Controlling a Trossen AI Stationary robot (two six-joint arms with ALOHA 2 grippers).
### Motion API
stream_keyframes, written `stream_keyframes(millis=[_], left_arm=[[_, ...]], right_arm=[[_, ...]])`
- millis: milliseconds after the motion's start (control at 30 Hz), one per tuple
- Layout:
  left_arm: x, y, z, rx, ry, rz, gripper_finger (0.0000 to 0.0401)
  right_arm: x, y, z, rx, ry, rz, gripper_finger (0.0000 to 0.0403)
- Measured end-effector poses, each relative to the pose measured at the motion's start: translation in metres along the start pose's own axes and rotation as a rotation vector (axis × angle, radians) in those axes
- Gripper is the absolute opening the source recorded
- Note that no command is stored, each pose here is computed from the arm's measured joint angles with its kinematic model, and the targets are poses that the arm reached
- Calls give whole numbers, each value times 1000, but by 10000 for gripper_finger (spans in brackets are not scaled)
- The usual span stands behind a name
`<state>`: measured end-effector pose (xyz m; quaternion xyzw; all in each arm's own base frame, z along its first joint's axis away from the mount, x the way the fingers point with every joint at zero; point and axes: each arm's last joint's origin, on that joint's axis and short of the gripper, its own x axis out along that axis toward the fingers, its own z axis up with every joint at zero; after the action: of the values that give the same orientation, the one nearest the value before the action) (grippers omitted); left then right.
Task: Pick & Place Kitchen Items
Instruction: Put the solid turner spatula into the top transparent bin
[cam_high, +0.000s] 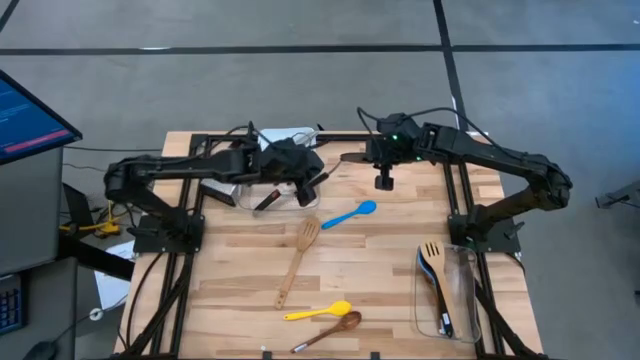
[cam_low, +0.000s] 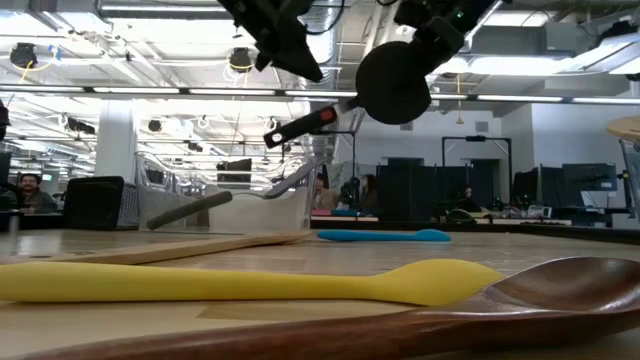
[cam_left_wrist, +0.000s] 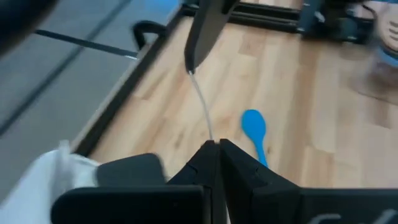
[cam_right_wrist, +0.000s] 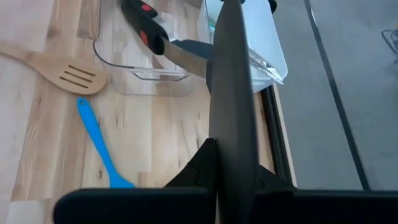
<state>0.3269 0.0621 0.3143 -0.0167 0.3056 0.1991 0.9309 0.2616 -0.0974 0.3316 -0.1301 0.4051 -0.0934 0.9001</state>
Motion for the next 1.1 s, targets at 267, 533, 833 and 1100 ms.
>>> stream_keyframes(millis=[267, 533, 833, 1100], left_arm=[[9, 1, 7, -11, 11, -96, 4], [10, 1, 7, -19, 10, -91, 30], [19, 1, -1, -6, 52, -29, 112], [24, 1, -12, 1, 88, -19, 166]], right_arm=[[0, 0, 0, -3, -6, 0, 0], [0, 0, 1, -4, -8, -1, 0], [0, 0, 1, -3, -14, -3, 0], [0, 1, 3, -8, -30, -5, 0]])
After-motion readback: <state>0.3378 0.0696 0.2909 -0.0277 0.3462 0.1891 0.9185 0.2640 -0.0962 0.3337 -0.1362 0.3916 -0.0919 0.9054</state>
